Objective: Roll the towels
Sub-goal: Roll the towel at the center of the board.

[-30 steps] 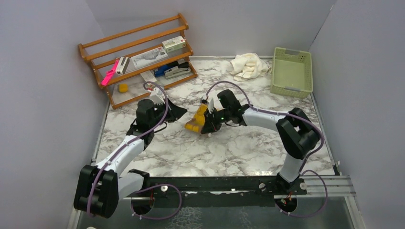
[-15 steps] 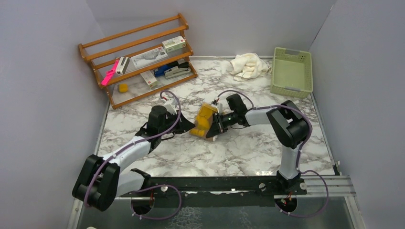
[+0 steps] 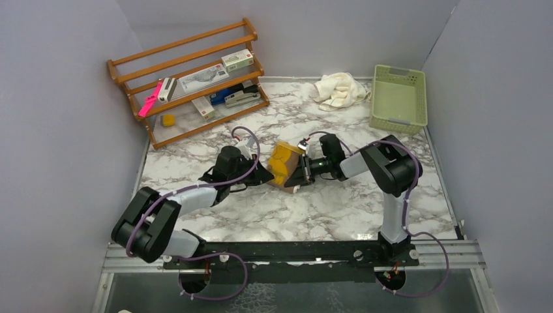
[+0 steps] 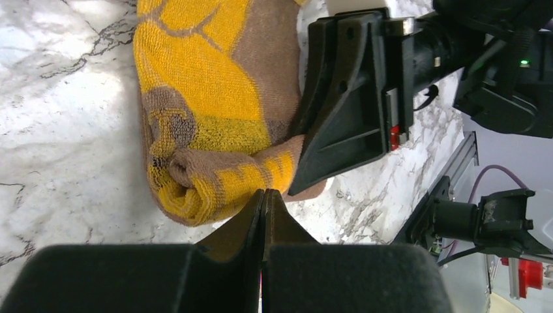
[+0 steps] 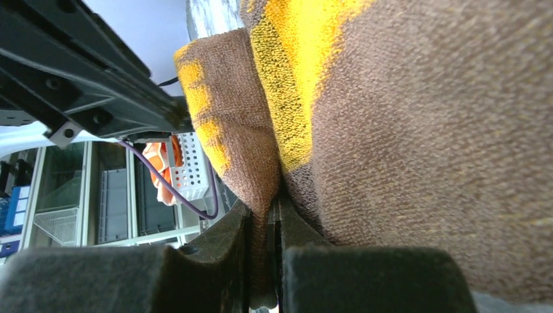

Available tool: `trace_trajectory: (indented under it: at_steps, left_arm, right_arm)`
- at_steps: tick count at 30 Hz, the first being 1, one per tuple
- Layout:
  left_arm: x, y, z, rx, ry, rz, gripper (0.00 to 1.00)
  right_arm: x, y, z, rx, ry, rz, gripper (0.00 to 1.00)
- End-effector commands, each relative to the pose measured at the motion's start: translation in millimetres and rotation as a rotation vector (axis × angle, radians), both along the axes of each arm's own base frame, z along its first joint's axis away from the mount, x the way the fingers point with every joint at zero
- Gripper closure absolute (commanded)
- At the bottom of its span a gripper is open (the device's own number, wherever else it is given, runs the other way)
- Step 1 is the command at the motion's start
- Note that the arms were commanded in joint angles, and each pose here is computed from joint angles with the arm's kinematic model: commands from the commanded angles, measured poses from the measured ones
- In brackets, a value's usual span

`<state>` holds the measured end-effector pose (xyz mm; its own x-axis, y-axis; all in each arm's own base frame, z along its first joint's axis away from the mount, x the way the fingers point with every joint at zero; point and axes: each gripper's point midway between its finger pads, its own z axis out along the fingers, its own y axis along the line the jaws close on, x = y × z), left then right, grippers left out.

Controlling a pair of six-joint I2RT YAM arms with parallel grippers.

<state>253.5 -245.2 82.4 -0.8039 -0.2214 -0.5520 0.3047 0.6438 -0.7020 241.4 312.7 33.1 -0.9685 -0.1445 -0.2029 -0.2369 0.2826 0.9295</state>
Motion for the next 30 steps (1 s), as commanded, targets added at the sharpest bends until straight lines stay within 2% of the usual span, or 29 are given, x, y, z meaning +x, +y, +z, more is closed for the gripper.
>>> trace_trajectory:
  at_steps: [1,6,9,16,19,23,30]
  left_arm:
    - [17.3,-9.1,1.9,-0.036,-0.033,0.034,1.0]
    - [23.5,-9.1,-12.6,-0.027,-0.015,0.06,1.0]
    - [28.2,-6.4,-21.5,-0.001,-0.014,0.079,1.0]
    - [37.7,-6.1,-29.8,0.034,-0.021,0.091,1.0]
    - [36.1,-5.7,-40.6,0.053,-0.001,0.082,1.0]
    - [30.2,-0.2,-63.4,0.101,0.036,0.08,1.0]
    - [28.2,1.0,-80.3,0.131,0.068,0.069,1.0]
  right_arm:
    - [-1.3,0.6,3.5,0.037,0.005,0.004,0.99]
    - [-1.9,-0.7,5.0,0.026,-0.006,-0.01,0.99]
    - [0.2,-1.2,5.4,0.016,-0.029,-0.014,0.91]
    - [6.7,-6.0,-1.3,-0.069,-0.076,-0.015,0.86]
    - [12.9,-11.8,-3.6,-0.15,-0.138,-0.024,0.77]
    - [31.7,-22.8,-1.8,-0.308,-0.269,-0.047,0.64]
    - [63.2,-34.7,28.9,-0.523,-0.601,-0.052,0.6]
